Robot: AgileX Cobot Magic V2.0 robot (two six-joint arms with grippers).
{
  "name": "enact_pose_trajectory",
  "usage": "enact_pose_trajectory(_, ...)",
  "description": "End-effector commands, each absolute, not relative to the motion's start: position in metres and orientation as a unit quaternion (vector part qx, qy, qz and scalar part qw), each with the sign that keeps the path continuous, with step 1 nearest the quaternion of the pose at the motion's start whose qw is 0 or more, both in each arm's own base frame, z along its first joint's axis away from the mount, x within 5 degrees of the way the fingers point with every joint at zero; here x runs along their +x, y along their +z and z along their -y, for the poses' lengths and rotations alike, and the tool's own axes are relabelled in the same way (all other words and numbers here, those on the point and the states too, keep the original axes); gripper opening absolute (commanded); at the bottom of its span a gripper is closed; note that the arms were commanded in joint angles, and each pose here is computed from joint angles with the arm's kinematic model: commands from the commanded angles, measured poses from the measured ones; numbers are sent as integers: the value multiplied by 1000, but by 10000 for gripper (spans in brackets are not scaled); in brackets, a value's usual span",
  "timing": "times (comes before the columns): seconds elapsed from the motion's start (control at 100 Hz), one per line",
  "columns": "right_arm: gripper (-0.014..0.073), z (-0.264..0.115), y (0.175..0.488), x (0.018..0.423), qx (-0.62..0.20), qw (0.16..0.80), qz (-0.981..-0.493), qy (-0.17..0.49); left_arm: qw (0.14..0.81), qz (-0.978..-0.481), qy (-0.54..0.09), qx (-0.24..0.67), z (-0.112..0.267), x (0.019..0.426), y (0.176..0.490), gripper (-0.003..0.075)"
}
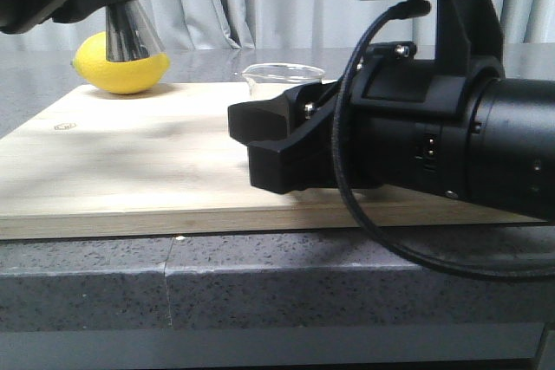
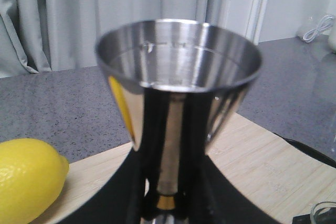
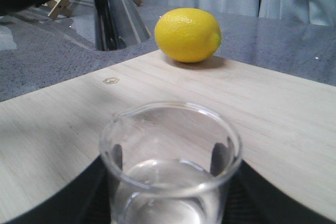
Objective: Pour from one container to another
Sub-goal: 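Close the right gripper around the glass beaker, then lift the beaker with the right gripper over the held jigger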
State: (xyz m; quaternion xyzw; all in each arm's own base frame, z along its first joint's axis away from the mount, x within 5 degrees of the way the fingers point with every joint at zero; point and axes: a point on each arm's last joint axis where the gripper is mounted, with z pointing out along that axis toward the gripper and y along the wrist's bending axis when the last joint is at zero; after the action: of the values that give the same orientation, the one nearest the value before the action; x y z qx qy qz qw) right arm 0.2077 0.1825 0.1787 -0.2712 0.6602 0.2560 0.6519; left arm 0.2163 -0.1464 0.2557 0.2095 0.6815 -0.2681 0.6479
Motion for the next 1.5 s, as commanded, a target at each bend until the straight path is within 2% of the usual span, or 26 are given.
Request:
enact_pose_trajectory(0.0,239,-184,205,206,-248,717,-585,286,687,-635,-293,197,148,214,279,-19)
enact_pose_trajectory(0.26,239,-184,222,214,-229,724,-590,276,674,-648,-292,201,148,214,275,-19)
enact_pose_trajectory(0.49,239,-186,261,232,-227,719,-605,255,662,-651,-297,222,151,211,273,-19)
enact_pose_trajectory(0.62,239,-192,281,239,-264,713,-605,239,649,-656,-318,218,153,210,272,-19)
enact_pose_trajectory(1.1,239,-209,341,260,-334,718,-587,167,617,-682,-309,243,155,208,264,-19)
enact_pose_trajectory(1.49,239,-217,372,264,-417,716,-552,97,605,-693,-305,244,155,208,261,-19)
